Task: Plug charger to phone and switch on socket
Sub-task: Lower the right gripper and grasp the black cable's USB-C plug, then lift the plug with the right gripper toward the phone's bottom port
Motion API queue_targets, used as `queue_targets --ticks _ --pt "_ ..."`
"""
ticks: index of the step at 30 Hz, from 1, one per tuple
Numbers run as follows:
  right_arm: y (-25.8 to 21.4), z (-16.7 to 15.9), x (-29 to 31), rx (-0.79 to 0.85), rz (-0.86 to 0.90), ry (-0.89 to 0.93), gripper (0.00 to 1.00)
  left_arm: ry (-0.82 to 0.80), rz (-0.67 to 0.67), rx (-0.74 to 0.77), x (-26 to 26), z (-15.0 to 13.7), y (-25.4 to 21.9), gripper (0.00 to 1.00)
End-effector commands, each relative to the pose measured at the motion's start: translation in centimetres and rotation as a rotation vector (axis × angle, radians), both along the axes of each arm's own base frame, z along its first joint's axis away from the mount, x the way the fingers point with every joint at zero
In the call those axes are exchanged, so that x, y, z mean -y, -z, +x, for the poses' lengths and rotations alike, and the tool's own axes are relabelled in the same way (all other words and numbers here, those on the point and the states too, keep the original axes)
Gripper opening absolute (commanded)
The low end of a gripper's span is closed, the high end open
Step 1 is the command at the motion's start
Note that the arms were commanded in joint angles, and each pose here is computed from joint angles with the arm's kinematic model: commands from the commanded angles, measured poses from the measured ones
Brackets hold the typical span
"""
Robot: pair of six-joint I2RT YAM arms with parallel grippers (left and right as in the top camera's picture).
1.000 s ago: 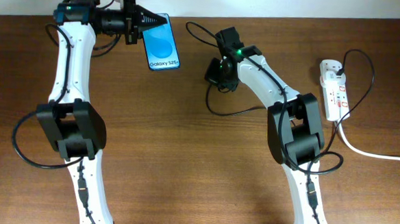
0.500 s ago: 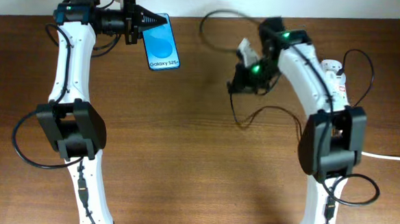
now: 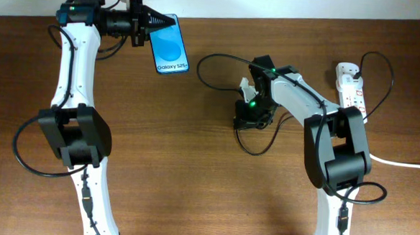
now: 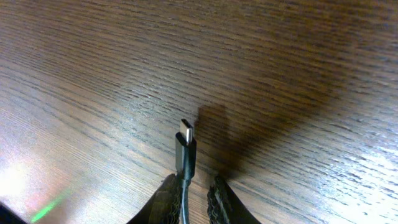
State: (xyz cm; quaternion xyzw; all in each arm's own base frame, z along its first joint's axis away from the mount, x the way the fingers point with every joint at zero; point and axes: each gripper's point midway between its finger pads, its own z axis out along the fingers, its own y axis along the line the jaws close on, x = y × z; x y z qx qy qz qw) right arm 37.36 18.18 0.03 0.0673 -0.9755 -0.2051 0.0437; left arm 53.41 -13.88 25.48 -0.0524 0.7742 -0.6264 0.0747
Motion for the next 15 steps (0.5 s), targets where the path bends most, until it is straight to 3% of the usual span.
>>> queue_targets --ticks 1,3,4,5,8,10,13,15 --pt "3.5 -1.5 1.6 -0.047 -0.143 0.003 0.21 0.011 -0.021 0.022 -0.2 -0.2 -0.9 0.00" --pt "3.8 -1.5 1.9 -0.052 -0.204 0.051 0.21 0.011 -0.021 0.022 -0.2 -0.2 -0.9 0.00" --pt "3.8 -1.6 1.8 -0.058 -0.207 0.068 0.17 0.011 -0.021 0.022 -0.2 -0.2 -0.9 0.00" --pt "3.8 -1.6 1.7 -0.063 -0.201 0.077 0.04 0.011 -0.021 0.022 -0.2 -0.2 -0.9 0.00" --pt "2.6 -1.5 0.2 -0.064 -0.086 0.051 0.04 0.011 -0.021 0.022 -0.2 -0.2 -0.9 0.00" --pt "-1.6 -0.3 -1.7 0.023 0.106 -0.008 0.04 0.011 -0.021 0.022 -0.2 -0.2 -0.9 0.00" --pt "-10.1 0.9 -1.1 0.198 0.230 -0.013 0.04 0.011 -0.022 0.022 -0.2 -0.2 -0.9 0.00" --pt "-16.9 -0.1 0.4 0.341 0.257 -0.021 0.04 0.011 -0.021 0.022 -0.2 -0.2 -0.9 0.00"
